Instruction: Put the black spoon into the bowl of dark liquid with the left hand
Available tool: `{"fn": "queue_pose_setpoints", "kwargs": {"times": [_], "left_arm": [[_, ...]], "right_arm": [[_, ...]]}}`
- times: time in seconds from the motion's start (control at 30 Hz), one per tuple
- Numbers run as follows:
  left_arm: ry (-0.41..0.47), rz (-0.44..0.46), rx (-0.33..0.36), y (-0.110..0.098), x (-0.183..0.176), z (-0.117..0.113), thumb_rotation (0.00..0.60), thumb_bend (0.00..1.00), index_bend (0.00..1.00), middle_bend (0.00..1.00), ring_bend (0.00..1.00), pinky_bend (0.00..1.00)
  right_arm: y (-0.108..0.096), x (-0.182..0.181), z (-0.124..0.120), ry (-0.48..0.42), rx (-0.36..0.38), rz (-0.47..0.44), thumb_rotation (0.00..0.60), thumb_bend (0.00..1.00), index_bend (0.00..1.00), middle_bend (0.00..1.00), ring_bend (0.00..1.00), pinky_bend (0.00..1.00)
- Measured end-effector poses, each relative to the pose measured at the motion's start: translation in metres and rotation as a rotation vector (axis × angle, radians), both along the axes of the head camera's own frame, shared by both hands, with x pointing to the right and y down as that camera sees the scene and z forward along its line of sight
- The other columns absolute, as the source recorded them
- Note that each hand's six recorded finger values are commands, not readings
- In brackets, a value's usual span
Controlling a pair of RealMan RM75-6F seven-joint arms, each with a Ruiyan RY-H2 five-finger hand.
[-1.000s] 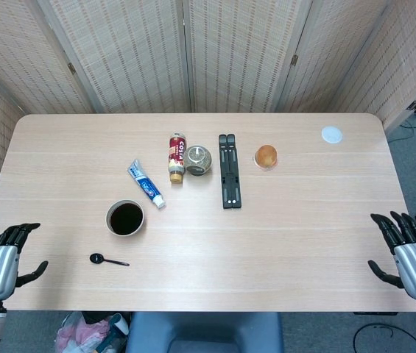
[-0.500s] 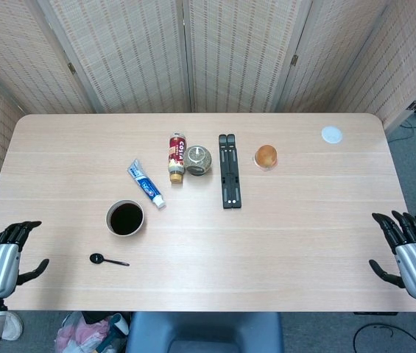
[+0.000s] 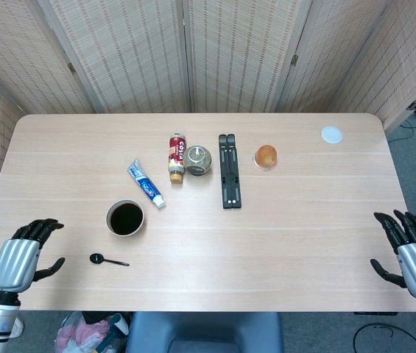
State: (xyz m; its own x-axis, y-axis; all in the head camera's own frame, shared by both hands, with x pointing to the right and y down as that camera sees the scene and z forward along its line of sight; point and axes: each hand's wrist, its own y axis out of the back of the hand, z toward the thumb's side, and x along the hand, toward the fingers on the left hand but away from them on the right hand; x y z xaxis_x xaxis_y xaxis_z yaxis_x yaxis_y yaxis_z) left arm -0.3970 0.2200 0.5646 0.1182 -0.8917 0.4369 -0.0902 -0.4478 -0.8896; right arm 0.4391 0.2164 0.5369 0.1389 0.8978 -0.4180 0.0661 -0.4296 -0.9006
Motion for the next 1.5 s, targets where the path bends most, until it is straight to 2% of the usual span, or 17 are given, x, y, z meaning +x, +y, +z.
{"fn": "queue_pose_setpoints", "kwargs": {"times": [0.03, 0.13, 0.27, 0.4, 0.5, 0.7, 0.9, 1.17, 1.5], "left_arm": [[0.0, 0.019, -0.006, -0.001, 0.003, 0.003, 0.6, 0.26, 0.32, 0.31, 0.32, 0.37], [0.004, 0.061, -0.023, -0.005, 0.011, 0.01, 0.6, 0.26, 0.34, 0.4, 0.42, 0.55], [0.012, 0.118, -0.045, -0.009, 0.024, 0.021, 0.6, 0.26, 0.4, 0.59, 0.55, 0.76], [0.015, 0.173, -0.069, -0.011, 0.037, 0.034, 0.6, 0.26, 0.44, 0.73, 0.66, 0.89], [0.015, 0.21, -0.092, -0.011, 0.047, 0.045, 0.6, 0.26, 0.46, 0.79, 0.71, 0.94], [-0.016, 0.288, -0.141, -0.007, 0.061, 0.065, 0.6, 0.26, 0.46, 0.88, 0.77, 1.0], [-0.092, 0.366, -0.184, -0.002, 0.069, 0.082, 0.6, 0.26, 0.48, 0.95, 0.83, 1.0], [-0.168, 0.417, -0.238, 0.004, 0.081, 0.103, 0.6, 0.3, 0.51, 0.98, 0.85, 1.0], [-0.246, 0.428, -0.291, 0.012, 0.094, 0.124, 0.6, 0.33, 0.54, 0.98, 0.86, 1.0]], "right_arm": [[0.0, 0.0, 0.0, 0.0, 0.0, 0.0, 0.6, 0.19, 0.02, 0.14, 0.04, 0.05], [0.0, 0.001, 0.0, 0.001, 0.001, 0.002, 0.6, 0.19, 0.02, 0.14, 0.04, 0.05], [0.002, 0.002, -0.002, 0.003, 0.003, 0.008, 0.6, 0.19, 0.02, 0.14, 0.04, 0.05], [0.003, 0.003, -0.002, 0.004, 0.001, 0.011, 0.6, 0.19, 0.02, 0.14, 0.04, 0.05], [0.004, 0.004, -0.003, 0.004, 0.001, 0.012, 0.6, 0.19, 0.02, 0.14, 0.04, 0.05], [0.006, 0.006, -0.004, 0.008, -0.001, 0.018, 0.6, 0.19, 0.02, 0.14, 0.04, 0.05], [0.006, 0.007, -0.003, 0.008, -0.002, 0.019, 0.6, 0.19, 0.02, 0.14, 0.04, 0.05], [0.007, 0.01, -0.003, 0.01, -0.004, 0.023, 0.6, 0.19, 0.02, 0.14, 0.04, 0.05], [0.008, 0.012, -0.001, 0.012, -0.009, 0.028, 0.6, 0.19, 0.02, 0.14, 0.04, 0.05]]}}
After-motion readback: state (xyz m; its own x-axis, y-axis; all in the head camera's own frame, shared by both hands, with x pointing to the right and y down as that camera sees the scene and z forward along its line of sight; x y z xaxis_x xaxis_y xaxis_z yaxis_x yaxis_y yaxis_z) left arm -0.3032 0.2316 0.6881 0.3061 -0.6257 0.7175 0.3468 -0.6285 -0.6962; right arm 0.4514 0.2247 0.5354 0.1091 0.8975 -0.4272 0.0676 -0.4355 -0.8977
